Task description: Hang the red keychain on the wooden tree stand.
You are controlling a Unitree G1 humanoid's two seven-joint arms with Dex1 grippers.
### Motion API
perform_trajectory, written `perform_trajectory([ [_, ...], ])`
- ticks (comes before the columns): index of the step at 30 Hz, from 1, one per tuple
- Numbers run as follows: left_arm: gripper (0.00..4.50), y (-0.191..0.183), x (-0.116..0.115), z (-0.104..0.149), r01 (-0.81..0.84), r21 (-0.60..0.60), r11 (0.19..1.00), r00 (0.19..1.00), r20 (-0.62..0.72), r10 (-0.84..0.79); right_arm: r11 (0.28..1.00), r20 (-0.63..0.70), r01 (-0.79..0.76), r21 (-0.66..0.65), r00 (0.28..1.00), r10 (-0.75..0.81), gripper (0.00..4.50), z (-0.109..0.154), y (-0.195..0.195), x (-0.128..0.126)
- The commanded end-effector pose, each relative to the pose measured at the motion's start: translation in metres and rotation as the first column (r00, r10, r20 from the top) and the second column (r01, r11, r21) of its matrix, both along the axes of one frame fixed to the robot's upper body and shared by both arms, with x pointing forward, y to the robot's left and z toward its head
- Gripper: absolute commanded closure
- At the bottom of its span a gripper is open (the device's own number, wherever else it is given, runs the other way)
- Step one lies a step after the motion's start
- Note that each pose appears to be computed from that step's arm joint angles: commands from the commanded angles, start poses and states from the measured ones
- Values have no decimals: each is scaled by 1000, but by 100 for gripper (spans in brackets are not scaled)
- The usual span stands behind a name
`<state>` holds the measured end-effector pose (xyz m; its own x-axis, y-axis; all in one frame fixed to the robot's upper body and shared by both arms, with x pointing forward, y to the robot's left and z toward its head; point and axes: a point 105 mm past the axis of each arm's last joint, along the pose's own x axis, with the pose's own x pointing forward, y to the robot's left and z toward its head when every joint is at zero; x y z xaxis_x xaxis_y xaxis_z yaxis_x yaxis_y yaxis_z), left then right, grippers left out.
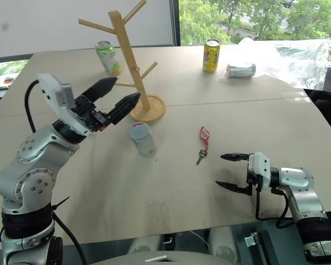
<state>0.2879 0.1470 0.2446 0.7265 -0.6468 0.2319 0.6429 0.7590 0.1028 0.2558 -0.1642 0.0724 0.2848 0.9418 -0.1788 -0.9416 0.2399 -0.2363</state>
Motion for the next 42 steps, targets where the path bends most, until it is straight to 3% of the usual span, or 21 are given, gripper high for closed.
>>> perform_trajectory([
  [1,0,-13,-11,-13,43,108,993,999,-3,-43,1000,45,4,4,999,-4,18,6,1,2],
  [10,0,-13,-9,-42,20,181,983,999,-37,-13,1000,54,18,5,998,-18,18,7,2,2],
  [25,0,-17,-3,-70,6,184,983,995,-97,12,999,66,45,9,997,-45,18,11,0,6],
  [42,0,-14,5,-113,-17,269,963,986,-153,61,998,82,39,44,996,-43,18,21,5,3],
])
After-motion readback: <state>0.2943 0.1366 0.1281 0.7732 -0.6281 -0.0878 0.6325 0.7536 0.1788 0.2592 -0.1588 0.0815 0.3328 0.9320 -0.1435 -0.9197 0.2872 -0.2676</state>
